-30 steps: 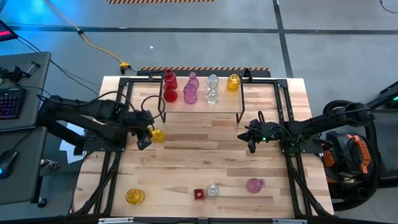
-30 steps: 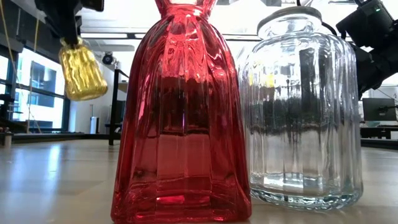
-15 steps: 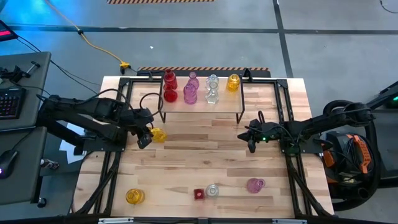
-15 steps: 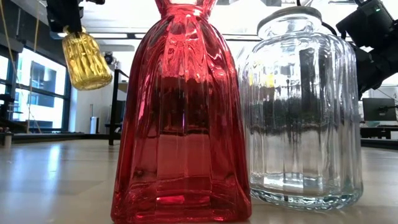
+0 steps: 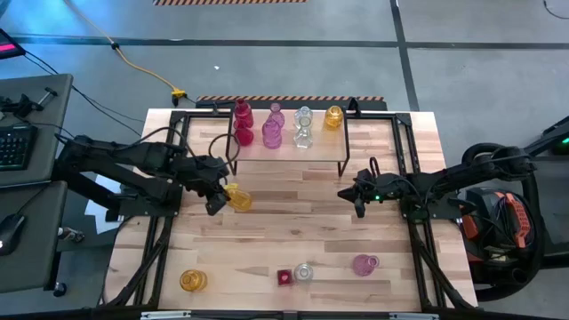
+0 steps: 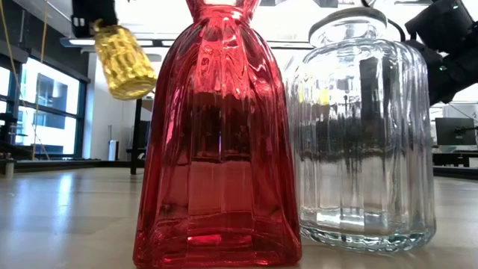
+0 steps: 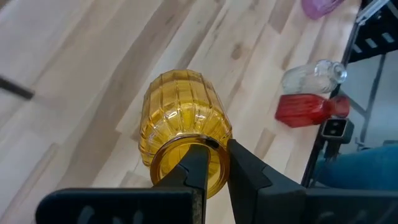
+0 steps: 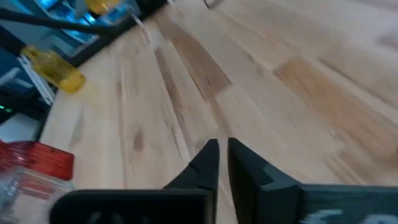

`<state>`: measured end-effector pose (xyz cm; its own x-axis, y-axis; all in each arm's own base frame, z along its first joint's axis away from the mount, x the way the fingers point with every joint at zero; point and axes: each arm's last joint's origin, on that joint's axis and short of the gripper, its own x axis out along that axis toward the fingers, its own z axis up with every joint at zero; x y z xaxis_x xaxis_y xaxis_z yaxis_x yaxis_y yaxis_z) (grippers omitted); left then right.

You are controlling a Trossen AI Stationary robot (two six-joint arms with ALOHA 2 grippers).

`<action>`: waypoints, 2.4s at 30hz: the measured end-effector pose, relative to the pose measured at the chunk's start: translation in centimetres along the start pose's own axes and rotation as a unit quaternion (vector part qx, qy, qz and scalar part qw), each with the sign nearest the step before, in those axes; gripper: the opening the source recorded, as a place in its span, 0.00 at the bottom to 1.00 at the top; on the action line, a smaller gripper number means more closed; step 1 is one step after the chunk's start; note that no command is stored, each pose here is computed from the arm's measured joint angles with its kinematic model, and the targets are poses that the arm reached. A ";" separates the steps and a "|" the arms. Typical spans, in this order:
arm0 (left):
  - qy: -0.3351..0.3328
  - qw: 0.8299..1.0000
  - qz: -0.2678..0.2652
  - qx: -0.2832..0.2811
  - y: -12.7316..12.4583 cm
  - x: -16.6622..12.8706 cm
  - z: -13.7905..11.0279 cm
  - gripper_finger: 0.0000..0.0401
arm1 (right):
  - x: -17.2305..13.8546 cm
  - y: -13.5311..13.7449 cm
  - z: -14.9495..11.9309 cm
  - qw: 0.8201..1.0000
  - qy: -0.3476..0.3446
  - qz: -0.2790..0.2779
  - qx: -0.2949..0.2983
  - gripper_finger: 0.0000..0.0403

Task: Sort vases onto shelf
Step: Put the top yellow vase on the shelf aligned with the other yellow vase

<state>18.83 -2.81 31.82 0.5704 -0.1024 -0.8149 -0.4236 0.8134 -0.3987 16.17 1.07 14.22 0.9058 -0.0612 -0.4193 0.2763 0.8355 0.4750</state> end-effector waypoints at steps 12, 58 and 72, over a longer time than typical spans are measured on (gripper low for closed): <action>-0.008 0.999 -0.008 0.040 -2.5 0.7 2.9 0.06 | 0.1 0.5 0.7 0.999 -0.035 0.024 -0.017 0.53; -0.024 0.990 -0.027 0.139 -8.5 5.6 13.2 0.06 | -0.6 4.5 5.5 0.971 -0.098 0.211 0.061 0.77; -0.021 0.989 -0.038 0.140 -8.5 5.5 13.2 0.06 | -0.3 8.9 13.4 0.975 -0.086 0.086 -0.185 0.77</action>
<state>34.88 -2.75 36.27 0.6242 -0.1497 -0.7668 -0.1713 0.9314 -0.3212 22.71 1.24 28.97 0.9777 0.0340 -0.2074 0.0089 0.9793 0.2022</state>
